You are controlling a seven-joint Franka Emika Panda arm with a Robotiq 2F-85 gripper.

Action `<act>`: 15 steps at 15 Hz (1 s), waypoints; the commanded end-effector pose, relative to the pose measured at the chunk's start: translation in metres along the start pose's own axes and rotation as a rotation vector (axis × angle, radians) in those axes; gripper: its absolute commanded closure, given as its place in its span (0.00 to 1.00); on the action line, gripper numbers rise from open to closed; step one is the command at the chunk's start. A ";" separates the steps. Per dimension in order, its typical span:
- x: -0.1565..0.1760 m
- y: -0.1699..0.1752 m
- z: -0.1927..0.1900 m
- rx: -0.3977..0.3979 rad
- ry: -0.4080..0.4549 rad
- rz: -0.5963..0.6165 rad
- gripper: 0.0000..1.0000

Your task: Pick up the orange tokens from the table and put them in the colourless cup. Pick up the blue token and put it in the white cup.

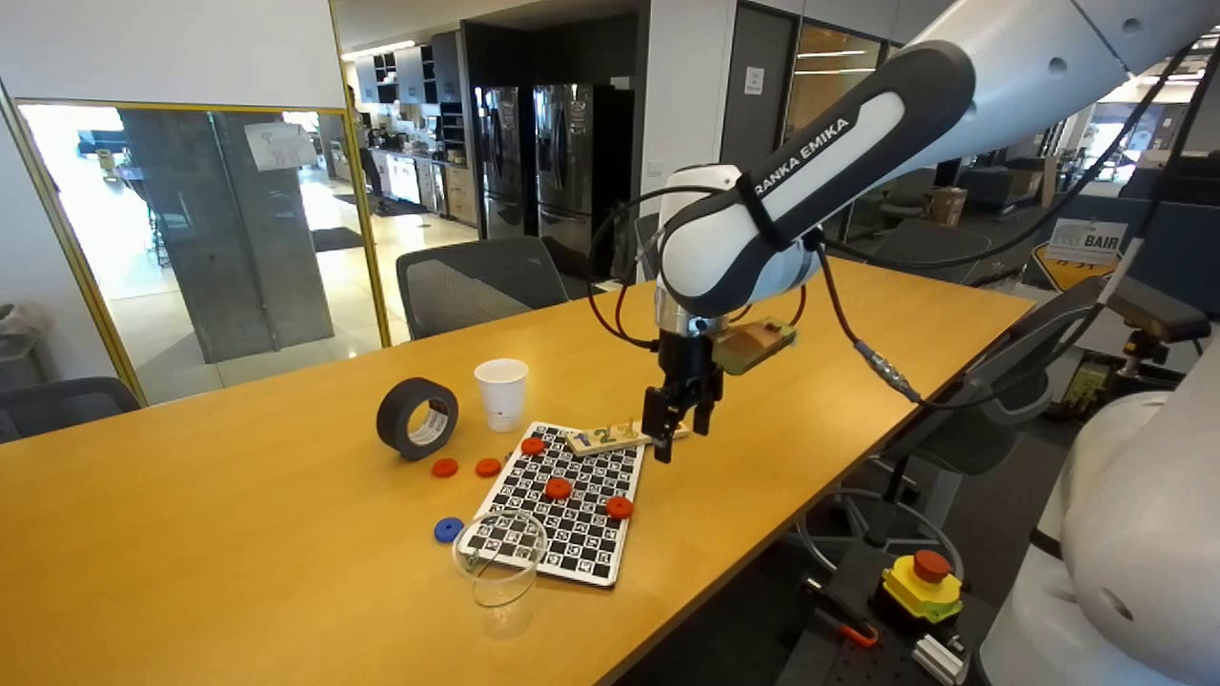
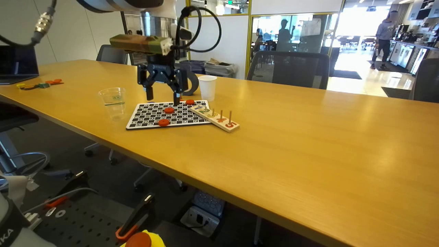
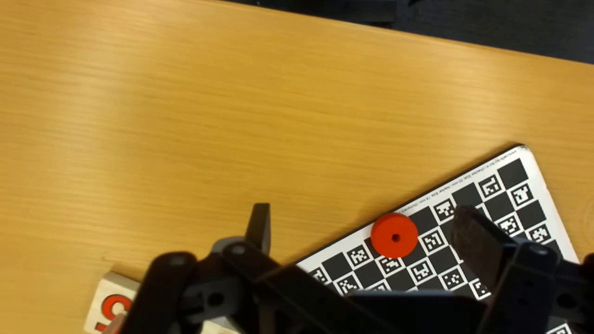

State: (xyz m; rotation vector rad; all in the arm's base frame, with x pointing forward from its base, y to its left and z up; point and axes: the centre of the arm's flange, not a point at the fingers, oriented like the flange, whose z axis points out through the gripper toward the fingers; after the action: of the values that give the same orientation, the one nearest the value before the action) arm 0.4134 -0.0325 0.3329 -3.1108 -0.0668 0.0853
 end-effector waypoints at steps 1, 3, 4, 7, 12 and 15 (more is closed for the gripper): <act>0.018 -0.015 0.031 0.070 0.062 0.000 0.00; 0.025 -0.026 0.044 0.065 0.081 0.006 0.00; 0.028 -0.030 0.050 0.056 0.089 0.011 0.00; 0.033 -0.042 0.064 0.021 0.094 0.010 0.00; 0.037 -0.053 0.084 0.001 0.130 0.050 0.00; 0.041 -0.056 0.091 -0.013 0.147 0.079 0.00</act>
State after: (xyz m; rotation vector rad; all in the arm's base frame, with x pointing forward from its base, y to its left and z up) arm 0.4400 0.0208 0.2483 -3.1003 0.0113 -0.0890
